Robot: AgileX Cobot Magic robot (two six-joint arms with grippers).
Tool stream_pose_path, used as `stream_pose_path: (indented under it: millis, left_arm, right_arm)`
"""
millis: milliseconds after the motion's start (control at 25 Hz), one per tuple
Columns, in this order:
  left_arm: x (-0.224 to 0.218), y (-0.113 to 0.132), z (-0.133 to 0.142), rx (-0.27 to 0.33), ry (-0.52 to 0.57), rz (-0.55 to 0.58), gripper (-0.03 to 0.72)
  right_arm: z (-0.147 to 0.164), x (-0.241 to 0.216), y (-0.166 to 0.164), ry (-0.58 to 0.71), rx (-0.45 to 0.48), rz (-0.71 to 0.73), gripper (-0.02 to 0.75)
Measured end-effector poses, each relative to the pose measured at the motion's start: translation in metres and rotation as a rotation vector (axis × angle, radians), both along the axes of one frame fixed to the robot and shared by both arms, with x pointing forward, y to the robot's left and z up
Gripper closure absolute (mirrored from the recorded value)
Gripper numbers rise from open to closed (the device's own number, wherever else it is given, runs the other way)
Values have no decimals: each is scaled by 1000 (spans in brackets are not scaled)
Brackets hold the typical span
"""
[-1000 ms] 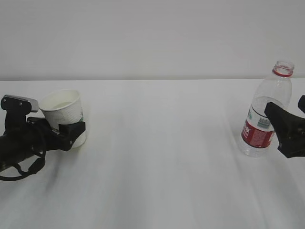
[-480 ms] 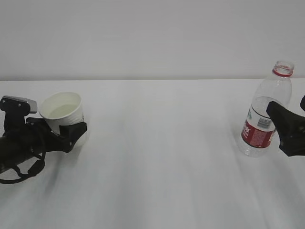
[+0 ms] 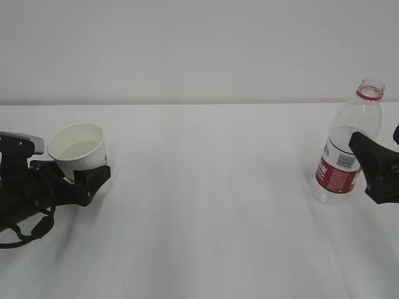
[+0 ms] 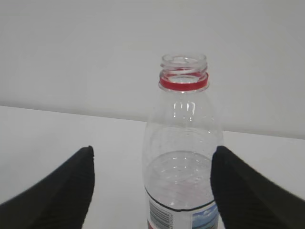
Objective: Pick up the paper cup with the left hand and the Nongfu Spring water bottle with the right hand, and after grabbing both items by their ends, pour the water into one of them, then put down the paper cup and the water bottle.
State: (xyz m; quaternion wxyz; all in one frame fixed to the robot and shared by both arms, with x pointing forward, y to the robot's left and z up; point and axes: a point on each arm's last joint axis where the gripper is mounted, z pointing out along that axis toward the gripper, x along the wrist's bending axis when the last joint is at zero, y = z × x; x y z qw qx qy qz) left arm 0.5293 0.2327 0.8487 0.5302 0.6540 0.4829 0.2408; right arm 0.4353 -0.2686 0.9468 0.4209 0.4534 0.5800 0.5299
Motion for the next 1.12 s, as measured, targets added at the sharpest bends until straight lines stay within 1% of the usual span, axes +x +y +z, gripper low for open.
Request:
stream_pose_path:
  millis: [200,480,800,1120]
  left_arm:
    - [-1,0,0,0,1,-2,-3]
    - [-4,-5,0,4,2,-73,-3]
    - [-4,-5,0,4,2,-75,-3]
    - [-10,-9,-2,3,16,-139,-4]
  right_arm:
    - [0,0,0,0,0,0,169]
    - [0,0,0,0,0,0,169]
    - [0,0,0,0,0,0,170]
    - [0,0,0,0,1,-2,170]
